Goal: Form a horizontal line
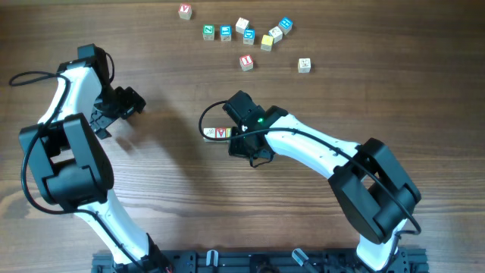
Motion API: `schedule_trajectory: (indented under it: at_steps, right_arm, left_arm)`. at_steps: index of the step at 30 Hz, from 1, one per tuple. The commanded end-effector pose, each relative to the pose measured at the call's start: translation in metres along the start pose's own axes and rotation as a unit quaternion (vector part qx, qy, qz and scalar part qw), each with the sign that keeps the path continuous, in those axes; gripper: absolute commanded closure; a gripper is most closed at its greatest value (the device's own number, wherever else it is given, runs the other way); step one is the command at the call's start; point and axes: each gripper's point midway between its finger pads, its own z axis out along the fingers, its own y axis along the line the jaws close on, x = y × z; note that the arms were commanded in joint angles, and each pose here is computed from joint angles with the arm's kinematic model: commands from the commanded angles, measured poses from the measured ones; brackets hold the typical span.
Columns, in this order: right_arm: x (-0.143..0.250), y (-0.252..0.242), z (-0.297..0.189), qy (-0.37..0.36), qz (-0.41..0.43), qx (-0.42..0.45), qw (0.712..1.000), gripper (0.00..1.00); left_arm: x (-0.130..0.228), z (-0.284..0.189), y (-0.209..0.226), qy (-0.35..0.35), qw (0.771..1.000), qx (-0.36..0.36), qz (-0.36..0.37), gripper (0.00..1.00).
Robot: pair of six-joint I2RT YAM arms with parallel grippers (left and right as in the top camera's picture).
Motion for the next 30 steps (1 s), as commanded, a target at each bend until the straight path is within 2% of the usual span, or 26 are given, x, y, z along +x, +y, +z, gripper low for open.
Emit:
schedule_trajectory:
  at_steps: [1,30]
  right_arm:
    - [0.001,-0.007,0.008,-0.001,0.008,0.014,1.0,0.96]
    - [-0.009,-0.003,0.008,-0.023,0.0,0.008,1.0,0.96]
  left_arm:
    - [-0.002,-0.003,0.002,-0.006,1.0,-0.002,-0.002,0.0]
    - [-0.002,-0.003,0.002,-0.006,1.0,-0.002,-0.002,0.0]
